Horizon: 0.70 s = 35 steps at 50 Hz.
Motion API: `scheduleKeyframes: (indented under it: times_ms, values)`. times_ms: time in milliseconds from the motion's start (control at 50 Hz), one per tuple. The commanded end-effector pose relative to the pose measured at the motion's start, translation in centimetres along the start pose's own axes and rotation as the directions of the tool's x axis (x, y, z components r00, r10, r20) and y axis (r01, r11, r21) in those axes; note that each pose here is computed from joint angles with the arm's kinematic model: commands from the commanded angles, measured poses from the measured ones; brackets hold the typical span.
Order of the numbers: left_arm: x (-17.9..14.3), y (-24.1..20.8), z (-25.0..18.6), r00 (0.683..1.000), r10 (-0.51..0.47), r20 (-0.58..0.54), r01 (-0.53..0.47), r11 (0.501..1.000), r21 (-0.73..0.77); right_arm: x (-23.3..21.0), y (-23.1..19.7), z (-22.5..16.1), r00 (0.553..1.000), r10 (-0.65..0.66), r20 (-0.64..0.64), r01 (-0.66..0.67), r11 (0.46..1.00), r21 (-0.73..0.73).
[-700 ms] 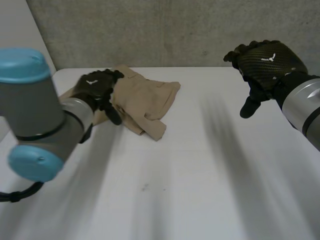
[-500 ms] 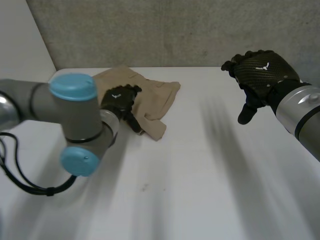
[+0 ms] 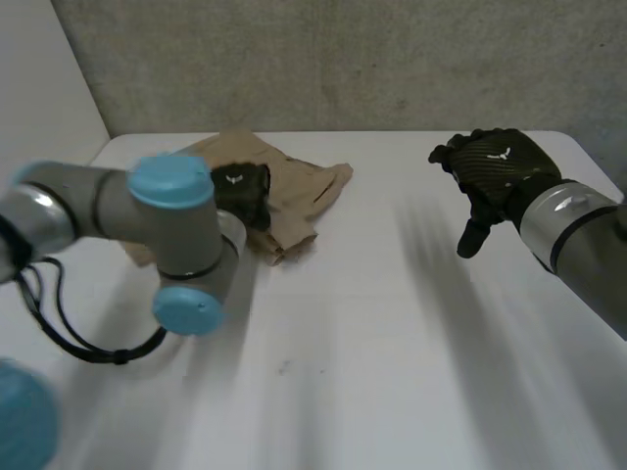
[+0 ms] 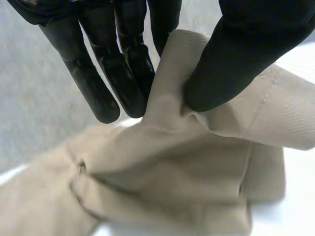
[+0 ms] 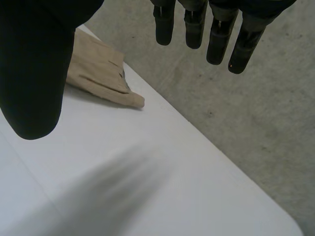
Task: Fold the shorts.
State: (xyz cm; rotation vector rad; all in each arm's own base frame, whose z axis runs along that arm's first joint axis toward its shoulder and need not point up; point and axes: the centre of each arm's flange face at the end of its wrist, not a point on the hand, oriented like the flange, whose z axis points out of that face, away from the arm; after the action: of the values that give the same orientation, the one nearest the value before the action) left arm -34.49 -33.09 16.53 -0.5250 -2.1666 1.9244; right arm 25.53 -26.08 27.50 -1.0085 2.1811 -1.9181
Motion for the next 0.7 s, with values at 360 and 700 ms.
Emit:
scheduleKeyframes:
  times_ms: [360,700]
  values:
    - [-1.4,-12.6,-12.7,0.998,-0.016,-0.068,0.029,0.981,0.192,-11.5,4.2,8.3,0.839,0.461,0.29,-0.449,0.887,-0.109]
    - [-3.5,-8.4,-13.7,1.0,-0.007,-0.014,0.008,0.998,0.062,-9.9,1.5,9.4,0.989,0.136,0.054,-0.144,0.975,0.171]
